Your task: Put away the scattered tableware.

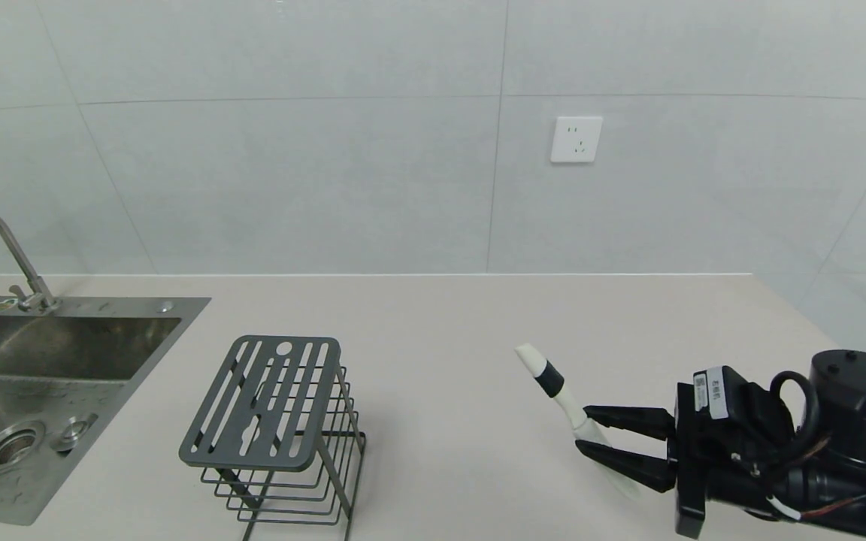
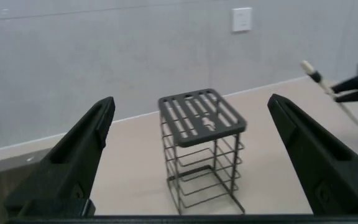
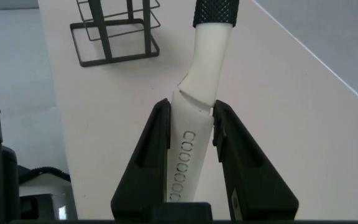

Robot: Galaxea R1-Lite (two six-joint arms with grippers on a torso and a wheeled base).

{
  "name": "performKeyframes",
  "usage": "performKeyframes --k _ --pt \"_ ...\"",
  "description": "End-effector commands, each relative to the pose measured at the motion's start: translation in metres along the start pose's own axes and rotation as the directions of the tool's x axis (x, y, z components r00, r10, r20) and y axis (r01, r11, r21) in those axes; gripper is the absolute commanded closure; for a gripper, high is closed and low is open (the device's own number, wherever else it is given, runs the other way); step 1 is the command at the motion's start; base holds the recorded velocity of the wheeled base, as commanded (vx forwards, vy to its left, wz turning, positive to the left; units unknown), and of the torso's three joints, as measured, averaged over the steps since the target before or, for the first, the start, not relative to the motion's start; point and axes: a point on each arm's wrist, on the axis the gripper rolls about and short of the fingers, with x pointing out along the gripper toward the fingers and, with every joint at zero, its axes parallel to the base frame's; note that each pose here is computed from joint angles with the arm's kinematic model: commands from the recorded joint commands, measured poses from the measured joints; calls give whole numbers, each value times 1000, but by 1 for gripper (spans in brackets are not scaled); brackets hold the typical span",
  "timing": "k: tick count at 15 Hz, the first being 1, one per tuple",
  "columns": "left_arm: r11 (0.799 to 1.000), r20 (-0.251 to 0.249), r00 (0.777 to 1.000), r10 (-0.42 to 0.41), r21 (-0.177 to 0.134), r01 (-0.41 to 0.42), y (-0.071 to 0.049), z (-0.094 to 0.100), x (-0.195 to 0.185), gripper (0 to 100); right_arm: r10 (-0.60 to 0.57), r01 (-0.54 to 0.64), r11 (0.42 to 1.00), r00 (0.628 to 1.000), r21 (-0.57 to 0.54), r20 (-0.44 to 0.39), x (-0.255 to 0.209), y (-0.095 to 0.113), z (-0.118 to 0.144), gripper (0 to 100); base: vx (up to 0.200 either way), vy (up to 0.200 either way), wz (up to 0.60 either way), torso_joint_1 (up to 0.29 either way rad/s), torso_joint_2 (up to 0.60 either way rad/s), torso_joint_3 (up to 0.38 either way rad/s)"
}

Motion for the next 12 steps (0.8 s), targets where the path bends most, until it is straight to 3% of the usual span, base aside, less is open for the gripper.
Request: performKeyframes --k 1,5,7,8,9,12 --pt "993 -48 994 -102 -70 98 10 23 21 0 2 -2 1000 1000 -17 24 0 -1 3 100 0 0 0 0 0 0" --pt "967 -45 971 -234 -113 228 19 40 46 0 -11 14 999 998 -44 59 -1 -3 9 100 0 0 0 0 0 0" --pt "952 -60 958 -280 -149 269 22 42 62 0 -15 18 998 998 -52 69 -3 -2 12 100 0 0 0 0 0 0" --pt "937 -59 952 -300 -203 283 24 43 75 0 -18 24 998 996 -65 83 -4 -2 15 100 0 0 0 0 0 0" --pt "926 -53 946 -320 -228 301 24 44 84 0 -21 28 997 996 -72 92 -5 -2 18 100 0 0 0 0 0 0" --pt "911 -67 937 -343 -267 314 26 44 106 0 -27 36 996 994 -84 108 -6 -2 21 100 0 0 0 0 0 0"
